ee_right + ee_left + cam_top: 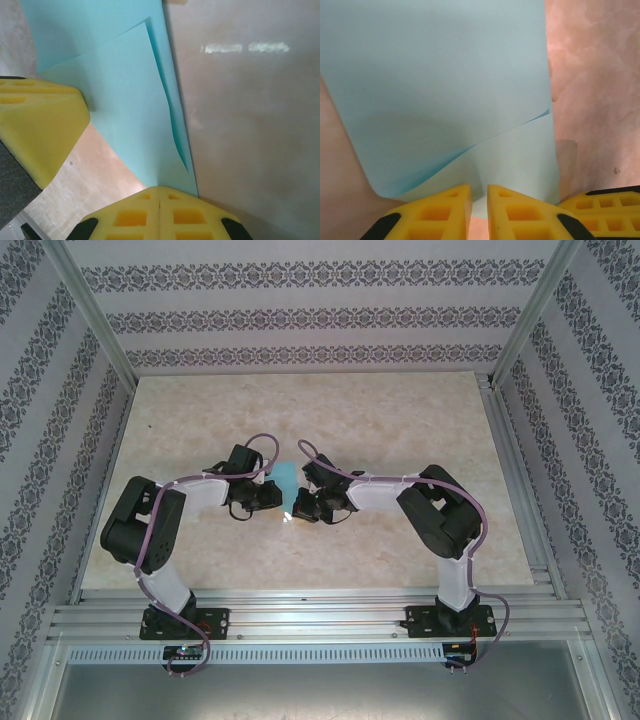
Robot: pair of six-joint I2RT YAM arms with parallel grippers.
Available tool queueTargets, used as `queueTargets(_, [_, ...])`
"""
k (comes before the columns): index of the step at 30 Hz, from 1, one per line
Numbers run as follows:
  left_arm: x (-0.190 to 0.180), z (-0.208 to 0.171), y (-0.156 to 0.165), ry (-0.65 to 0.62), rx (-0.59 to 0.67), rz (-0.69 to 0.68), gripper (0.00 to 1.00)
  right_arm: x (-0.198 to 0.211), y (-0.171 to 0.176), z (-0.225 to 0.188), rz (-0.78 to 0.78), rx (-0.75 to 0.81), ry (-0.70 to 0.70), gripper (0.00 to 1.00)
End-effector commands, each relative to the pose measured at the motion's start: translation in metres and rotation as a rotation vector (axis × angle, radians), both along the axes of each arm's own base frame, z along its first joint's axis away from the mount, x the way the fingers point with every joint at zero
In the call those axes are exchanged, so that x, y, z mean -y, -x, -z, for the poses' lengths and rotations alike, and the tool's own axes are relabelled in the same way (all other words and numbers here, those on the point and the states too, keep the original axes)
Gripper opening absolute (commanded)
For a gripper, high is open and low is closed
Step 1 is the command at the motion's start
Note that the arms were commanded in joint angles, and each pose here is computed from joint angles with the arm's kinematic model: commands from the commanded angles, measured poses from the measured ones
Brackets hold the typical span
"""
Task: Fold a paper plane with a square sheet of paper (fold left side to right side)
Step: Third fold the triangle at the center of the table.
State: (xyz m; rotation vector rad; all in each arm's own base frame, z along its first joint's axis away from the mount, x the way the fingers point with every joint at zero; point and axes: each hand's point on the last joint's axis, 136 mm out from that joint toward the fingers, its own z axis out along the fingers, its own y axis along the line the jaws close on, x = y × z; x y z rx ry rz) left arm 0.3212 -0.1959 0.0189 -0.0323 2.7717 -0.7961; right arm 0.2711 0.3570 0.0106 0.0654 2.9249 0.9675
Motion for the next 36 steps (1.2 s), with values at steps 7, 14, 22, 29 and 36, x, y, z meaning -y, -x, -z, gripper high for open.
queueTargets(7, [-0.035,0.016,-0.016,-0.103,0.011,-0.028,0.17,0.054,0.050,0.059,0.021,-0.187,0.244,0.03])
queueTargets(14, [-0.053,0.017,-0.024,-0.108,0.011,-0.055,0.19,0.057,0.054,0.061,0.019,-0.191,0.248,0.03])
queueTargets(22, [-0.073,0.015,-0.038,-0.107,0.013,-0.093,0.20,0.060,0.057,0.061,0.013,-0.189,0.253,0.02])
queueTargets(29, [-0.079,-0.014,-0.042,-0.085,0.062,-0.110,0.20,0.058,0.056,0.058,0.009,-0.178,0.243,0.03])
queueTargets(36, [-0.040,-0.063,-0.024,0.154,0.140,-0.069,0.16,0.056,0.053,0.055,0.003,-0.163,0.238,0.03])
